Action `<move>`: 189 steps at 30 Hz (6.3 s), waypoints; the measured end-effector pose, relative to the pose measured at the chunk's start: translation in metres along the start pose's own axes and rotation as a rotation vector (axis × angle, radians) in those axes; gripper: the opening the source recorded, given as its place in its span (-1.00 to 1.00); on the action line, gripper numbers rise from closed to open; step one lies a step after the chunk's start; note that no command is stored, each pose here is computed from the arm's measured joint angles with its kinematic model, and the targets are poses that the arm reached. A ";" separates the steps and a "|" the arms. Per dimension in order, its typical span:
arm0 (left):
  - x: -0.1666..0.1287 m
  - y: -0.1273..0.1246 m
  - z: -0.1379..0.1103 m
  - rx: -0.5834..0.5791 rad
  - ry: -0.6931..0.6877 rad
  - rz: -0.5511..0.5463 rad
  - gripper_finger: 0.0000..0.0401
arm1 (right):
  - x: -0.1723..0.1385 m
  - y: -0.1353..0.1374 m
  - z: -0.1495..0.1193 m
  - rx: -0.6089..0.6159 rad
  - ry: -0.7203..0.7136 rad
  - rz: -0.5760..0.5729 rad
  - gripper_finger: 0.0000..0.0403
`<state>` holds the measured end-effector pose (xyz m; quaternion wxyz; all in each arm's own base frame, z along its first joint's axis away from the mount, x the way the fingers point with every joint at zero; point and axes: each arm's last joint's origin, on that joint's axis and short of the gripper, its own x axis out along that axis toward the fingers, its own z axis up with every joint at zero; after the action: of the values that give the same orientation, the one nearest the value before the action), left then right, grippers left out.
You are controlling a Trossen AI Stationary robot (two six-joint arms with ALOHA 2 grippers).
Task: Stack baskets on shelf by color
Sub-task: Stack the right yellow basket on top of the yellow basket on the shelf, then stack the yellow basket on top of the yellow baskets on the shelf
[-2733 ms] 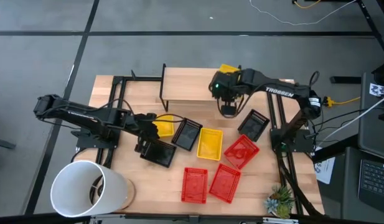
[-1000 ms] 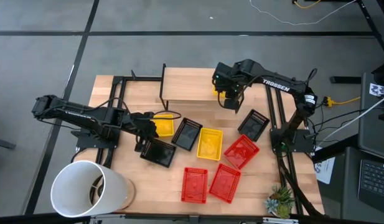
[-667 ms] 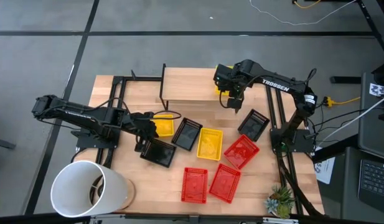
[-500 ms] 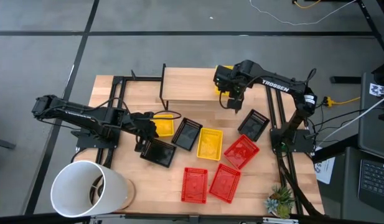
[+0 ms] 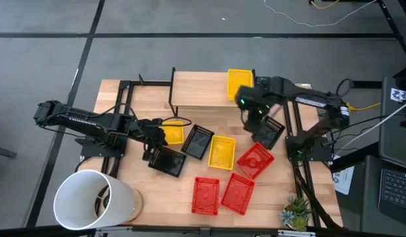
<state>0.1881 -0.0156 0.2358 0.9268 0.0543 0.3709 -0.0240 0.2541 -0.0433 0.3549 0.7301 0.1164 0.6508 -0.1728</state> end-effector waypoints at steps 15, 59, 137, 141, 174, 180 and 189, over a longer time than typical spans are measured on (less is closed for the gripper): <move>0.000 0.000 0.000 -0.001 -0.005 0.004 -1.00 | 0.133 0.123 -0.008 -0.157 -0.366 0.327 -0.55; 0.000 0.000 0.001 -0.002 -0.009 0.004 -1.00 | 0.186 0.192 -0.031 -0.266 -0.266 0.186 -0.55; -0.035 0.004 -0.005 -0.011 -0.097 0.087 -1.00 | 0.028 -0.096 0.021 -0.374 -0.393 -0.078 -0.88; -0.035 0.004 -0.005 -0.011 -0.097 0.087 -1.00 | 0.028 -0.096 0.021 -0.370 -0.387 -0.079 -0.76; 0.010 0.000 -0.019 -0.340 0.409 0.246 -1.00 | -0.030 -0.012 -0.029 -0.204 -0.207 0.375 -0.50; 0.007 0.002 -0.037 -0.399 0.620 0.402 -1.00 | -0.036 0.027 -0.035 -0.342 -0.252 0.429 -0.50; 0.052 0.008 -0.034 -0.298 0.596 0.405 -1.00 | -0.047 0.081 -0.052 -0.495 -0.363 0.455 -0.50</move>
<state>0.2030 -0.0035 0.1757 0.7621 -0.0043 0.6051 0.2303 0.2350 0.0555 0.3903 0.8593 0.0456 0.4903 0.1384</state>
